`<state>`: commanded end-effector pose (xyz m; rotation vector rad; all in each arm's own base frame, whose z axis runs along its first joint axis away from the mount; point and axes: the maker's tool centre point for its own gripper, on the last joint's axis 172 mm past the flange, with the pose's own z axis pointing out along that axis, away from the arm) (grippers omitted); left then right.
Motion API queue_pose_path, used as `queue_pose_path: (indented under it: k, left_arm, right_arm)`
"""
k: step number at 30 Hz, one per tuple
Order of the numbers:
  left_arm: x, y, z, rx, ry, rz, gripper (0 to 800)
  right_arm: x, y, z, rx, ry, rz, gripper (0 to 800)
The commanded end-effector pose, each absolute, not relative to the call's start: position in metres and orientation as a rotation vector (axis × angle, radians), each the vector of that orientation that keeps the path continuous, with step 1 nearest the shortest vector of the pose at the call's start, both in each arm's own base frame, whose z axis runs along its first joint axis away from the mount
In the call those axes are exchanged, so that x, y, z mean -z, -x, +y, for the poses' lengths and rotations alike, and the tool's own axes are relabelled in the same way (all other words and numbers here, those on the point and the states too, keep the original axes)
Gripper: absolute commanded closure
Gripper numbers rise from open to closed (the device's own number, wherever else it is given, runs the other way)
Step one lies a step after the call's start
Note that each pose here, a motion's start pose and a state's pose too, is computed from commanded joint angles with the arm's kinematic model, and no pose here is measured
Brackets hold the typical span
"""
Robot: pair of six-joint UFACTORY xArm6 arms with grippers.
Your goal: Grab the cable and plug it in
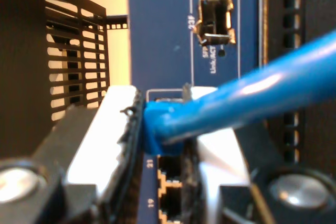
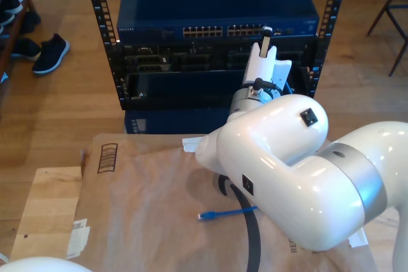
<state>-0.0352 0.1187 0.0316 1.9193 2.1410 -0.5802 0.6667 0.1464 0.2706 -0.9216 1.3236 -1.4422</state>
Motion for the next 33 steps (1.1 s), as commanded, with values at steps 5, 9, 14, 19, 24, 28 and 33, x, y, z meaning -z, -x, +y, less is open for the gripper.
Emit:
queue_pose_path:
  k: [5,9,14,19,24,28,33]
  left_arm:
    - [-0.031,0.035,0.118,0.582,-1.919,2.14,1]
    - [-0.031,0.035,0.118,0.582,-1.919,2.14,1]
    - [-0.031,0.035,0.118,0.582,-1.919,2.14,2]
    - [-0.031,0.035,0.118,0.582,-1.919,2.14,1]
    - [-0.031,0.035,0.118,0.582,-1.919,2.14,2]
    - [-0.031,0.035,0.118,0.582,-1.919,2.14,2]
    - [-0.031,0.035,0.118,0.582,-1.919,2.14,2]
  right_arm:
    - [-0.27,-0.667,0.146,1.441,0.922,1.325,800]
    - [-0.27,-0.666,0.148,1.44,0.924,1.322,800]
    - [-0.271,-0.667,0.153,1.437,0.938,1.302,800]
    - [-0.273,-0.67,0.164,1.429,0.96,1.264,800]
    - [-0.266,-0.669,0.162,1.431,0.973,1.269,800]
    - [-0.258,-0.665,0.158,1.44,0.987,1.273,800]
    - [-0.262,-0.665,0.157,1.443,0.975,1.272,800]
